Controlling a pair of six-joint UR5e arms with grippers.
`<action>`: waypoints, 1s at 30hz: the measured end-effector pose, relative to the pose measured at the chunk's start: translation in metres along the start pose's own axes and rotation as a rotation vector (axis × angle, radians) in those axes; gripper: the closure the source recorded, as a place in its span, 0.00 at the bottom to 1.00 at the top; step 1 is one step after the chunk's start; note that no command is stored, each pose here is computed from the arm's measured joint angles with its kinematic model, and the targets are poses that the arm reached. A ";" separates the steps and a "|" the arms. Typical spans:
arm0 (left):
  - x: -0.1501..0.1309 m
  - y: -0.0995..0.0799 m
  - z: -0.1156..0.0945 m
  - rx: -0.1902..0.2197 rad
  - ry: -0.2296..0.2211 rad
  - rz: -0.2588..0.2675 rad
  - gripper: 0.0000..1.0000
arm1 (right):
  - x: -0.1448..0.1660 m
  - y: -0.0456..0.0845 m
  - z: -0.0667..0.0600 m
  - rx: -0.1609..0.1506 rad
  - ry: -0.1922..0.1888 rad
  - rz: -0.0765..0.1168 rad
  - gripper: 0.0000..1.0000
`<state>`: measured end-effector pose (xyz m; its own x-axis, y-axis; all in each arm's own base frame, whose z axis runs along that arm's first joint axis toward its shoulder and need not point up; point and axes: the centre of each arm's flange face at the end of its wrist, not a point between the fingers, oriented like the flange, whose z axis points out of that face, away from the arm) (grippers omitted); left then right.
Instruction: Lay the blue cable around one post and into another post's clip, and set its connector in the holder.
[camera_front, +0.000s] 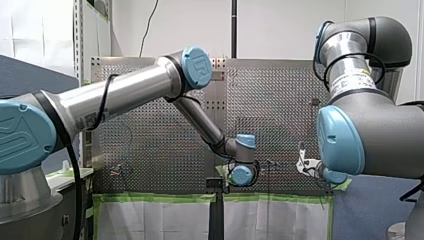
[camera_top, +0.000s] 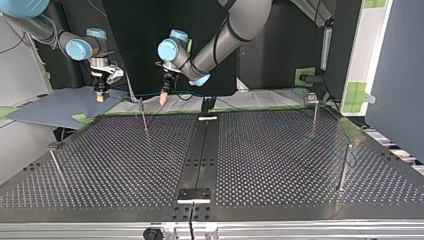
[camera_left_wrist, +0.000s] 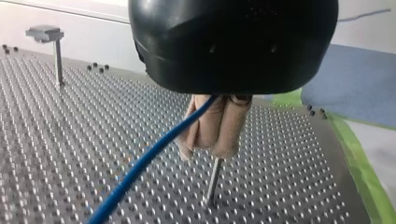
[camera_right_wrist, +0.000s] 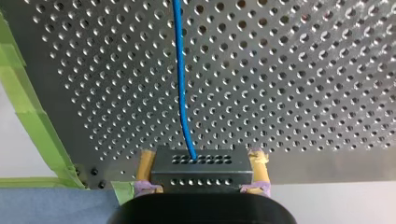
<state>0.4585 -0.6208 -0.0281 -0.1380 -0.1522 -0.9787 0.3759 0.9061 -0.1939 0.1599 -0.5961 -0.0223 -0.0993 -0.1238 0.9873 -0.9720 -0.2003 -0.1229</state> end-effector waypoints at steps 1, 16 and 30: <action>0.002 0.004 0.003 0.001 0.004 -0.003 1.00 | 0.000 0.000 0.000 -0.002 0.001 0.000 1.00; 0.013 0.026 0.020 0.027 0.023 -0.020 1.00 | 0.007 0.012 0.011 -0.049 0.014 -0.007 1.00; 0.013 0.034 0.029 0.043 -0.006 -0.041 1.00 | 0.007 0.016 0.012 -0.064 0.019 -0.004 1.00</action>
<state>0.4958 -0.6034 -0.0496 -0.1487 -0.1914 -0.9702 0.4095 0.8811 -0.2366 0.1459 -0.6121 -0.0184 -0.0987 -0.1048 0.9896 -0.9840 -0.1382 -0.1128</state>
